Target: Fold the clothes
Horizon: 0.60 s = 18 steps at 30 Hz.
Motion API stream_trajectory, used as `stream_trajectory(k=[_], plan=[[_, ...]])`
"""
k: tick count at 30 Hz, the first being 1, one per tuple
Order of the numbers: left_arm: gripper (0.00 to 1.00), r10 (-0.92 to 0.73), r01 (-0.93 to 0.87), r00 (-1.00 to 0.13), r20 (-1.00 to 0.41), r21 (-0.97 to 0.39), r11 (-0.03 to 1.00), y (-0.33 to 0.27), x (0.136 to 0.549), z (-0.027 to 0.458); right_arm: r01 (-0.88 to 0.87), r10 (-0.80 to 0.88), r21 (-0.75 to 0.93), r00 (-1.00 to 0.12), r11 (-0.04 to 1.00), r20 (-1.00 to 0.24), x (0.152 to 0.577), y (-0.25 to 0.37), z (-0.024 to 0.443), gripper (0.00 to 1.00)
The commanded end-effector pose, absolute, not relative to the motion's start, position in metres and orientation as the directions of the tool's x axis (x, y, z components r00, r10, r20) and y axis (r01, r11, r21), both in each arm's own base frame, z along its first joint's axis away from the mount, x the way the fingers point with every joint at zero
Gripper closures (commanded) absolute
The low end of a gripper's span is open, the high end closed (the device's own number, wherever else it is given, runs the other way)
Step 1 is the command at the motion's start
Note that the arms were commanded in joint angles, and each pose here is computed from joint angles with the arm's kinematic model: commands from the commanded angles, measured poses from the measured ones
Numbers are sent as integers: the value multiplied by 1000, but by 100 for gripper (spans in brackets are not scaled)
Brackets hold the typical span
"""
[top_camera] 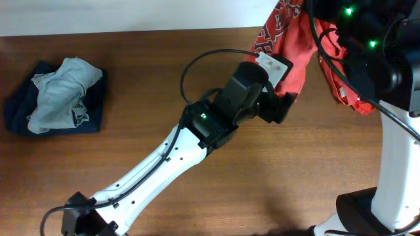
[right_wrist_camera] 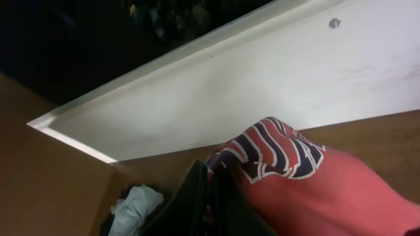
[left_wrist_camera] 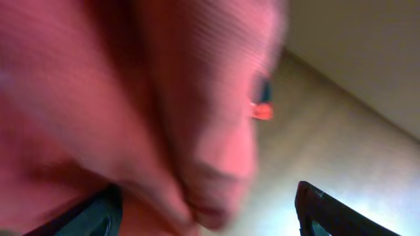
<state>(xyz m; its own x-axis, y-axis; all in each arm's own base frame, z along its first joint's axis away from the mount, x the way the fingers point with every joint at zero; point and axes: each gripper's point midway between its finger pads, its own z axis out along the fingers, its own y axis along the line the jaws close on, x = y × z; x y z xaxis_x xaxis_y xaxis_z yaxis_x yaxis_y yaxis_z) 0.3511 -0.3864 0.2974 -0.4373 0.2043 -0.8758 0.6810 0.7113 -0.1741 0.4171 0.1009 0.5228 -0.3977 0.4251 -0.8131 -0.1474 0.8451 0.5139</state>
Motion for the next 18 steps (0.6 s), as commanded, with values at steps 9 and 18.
stream_trajectory(k=[9, 18], plan=[[17, 137, 372, -441, -887, -42, 927, -302, 427, 288, -211, 393, 494, -385, 843, -835, 409, 109, 534, 96], [30, 157, 486, -465, -872, -103, 868, -324, 409, 286, -201, 382, 479, -382, 854, -842, 412, 107, 531, 96]])
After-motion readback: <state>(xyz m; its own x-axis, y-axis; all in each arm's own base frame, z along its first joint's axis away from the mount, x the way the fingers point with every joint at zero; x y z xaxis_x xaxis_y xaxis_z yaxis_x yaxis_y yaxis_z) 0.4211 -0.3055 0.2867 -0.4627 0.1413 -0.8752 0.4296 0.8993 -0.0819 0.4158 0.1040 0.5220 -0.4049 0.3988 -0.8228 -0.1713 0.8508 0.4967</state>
